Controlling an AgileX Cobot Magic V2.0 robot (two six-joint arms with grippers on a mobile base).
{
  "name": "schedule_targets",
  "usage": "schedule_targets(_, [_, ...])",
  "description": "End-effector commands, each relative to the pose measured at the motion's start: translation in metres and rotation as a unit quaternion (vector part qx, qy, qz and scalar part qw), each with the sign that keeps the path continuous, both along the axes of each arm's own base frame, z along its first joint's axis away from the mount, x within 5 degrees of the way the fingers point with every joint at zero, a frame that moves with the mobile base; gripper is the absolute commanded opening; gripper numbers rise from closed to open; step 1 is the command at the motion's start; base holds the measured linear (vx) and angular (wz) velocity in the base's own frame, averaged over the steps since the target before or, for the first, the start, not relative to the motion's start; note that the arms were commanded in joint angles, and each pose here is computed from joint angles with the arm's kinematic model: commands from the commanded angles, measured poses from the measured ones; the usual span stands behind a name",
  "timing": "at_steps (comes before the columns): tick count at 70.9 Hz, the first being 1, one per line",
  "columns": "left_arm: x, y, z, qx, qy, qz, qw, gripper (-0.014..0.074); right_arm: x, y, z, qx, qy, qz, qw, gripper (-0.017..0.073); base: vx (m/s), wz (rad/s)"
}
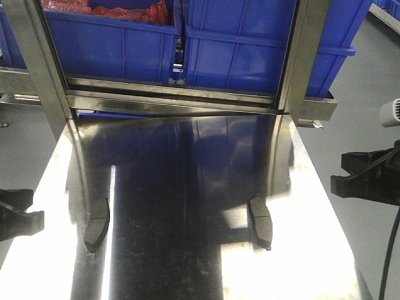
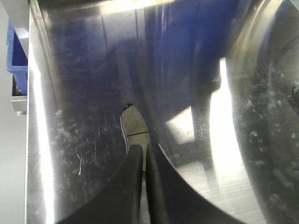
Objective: Move and align brake pads A on conveyor
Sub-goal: 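Stop the base at the stainless steel table with two brake pads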
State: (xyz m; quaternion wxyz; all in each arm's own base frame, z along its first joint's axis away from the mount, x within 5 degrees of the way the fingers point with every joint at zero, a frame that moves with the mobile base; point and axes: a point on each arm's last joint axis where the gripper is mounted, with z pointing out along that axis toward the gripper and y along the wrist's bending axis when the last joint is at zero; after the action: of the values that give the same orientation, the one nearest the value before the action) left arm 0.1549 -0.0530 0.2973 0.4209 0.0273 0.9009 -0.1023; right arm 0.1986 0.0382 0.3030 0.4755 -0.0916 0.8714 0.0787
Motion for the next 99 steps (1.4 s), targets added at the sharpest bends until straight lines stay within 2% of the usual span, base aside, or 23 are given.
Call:
schedule_targets(1, [0.002, -0.0024, 0.0158, -0.017, -0.049, -0.008, 0.999, -0.0006, 0.0022, -0.0014, 0.0166, 0.006, -0.049, -0.009, 0.999, -0.0006, 0.0, 0.0])
schedule_targets(85, [0.002, -0.0025, 0.0158, -0.017, -0.049, -0.008, 0.999, -0.0006, 0.0022, -0.0014, 0.0166, 0.006, -0.049, -0.009, 0.999, -0.0006, 0.0, 0.0])
schedule_targets(92, [0.002, -0.0025, 0.0158, -0.017, -0.049, -0.008, 0.999, 0.0019, 0.0022, -0.0014, 0.0166, 0.006, -0.049, -0.009, 0.999, -0.0006, 0.0, 0.0])
schedule_targets(99, [0.002, -0.0025, 0.0158, -0.017, -0.049, -0.008, 0.999, 0.0095, 0.0022, -0.0014, 0.0166, 0.006, -0.049, -0.009, 0.999, -0.0006, 0.0, 0.0])
